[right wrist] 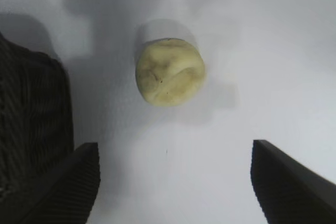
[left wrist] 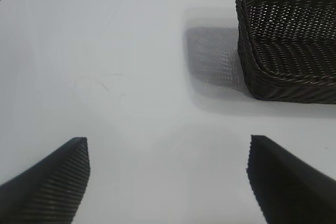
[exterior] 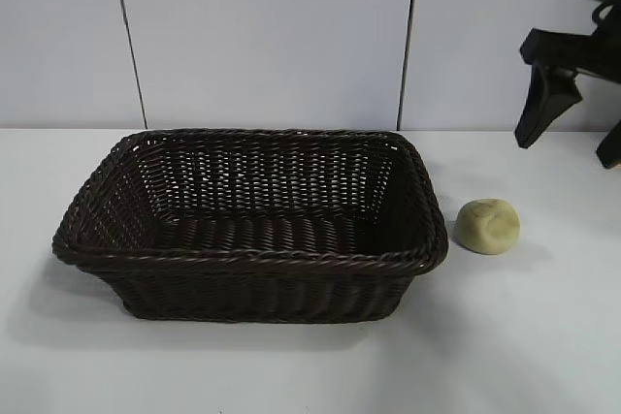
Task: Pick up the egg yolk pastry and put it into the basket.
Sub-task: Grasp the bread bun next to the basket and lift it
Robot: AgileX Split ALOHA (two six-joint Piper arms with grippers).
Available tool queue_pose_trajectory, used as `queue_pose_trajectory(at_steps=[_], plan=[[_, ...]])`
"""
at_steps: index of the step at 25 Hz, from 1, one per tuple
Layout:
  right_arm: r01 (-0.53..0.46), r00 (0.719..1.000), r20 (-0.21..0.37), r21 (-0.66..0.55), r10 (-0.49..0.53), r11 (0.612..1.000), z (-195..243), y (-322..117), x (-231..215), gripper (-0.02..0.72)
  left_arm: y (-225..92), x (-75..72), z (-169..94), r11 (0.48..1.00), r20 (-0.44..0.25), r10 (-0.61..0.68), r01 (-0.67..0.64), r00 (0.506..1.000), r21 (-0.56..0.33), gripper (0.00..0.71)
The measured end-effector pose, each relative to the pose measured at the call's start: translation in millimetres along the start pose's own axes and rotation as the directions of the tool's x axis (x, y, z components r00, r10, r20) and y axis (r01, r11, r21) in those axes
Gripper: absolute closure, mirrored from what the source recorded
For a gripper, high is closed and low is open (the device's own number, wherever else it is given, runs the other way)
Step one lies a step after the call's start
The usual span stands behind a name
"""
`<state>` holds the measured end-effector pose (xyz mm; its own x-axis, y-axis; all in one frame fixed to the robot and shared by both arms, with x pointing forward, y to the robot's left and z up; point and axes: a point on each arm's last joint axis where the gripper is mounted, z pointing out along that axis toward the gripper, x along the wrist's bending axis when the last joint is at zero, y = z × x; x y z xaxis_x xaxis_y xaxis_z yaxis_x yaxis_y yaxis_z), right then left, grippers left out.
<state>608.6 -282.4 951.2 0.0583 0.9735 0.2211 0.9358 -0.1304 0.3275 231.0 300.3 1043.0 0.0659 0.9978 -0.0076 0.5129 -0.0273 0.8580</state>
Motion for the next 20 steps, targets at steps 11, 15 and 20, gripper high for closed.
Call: queue_pose_trajectory(at_steps=[11,15,20], plan=[[-0.047,0.999,-0.027,-0.026,0.046,0.999,42.2,2.7,-5.9,0.146,0.0,0.0,0.0,1.000,0.000,0.000,0.000,1.000,0.000,0.113],[-0.056,0.998,-0.026,-0.020,0.055,0.998,47.6,1.7,-7.1,0.241,0.0,0.0,0.0,1.000,0.000,0.000,0.000,1.000,0.000,0.113],[-0.059,0.998,-0.025,-0.020,0.058,0.998,49.1,1.6,-7.5,0.503,0.0,0.0,0.0,1.000,0.000,0.000,0.000,1.000,0.000,0.113]])
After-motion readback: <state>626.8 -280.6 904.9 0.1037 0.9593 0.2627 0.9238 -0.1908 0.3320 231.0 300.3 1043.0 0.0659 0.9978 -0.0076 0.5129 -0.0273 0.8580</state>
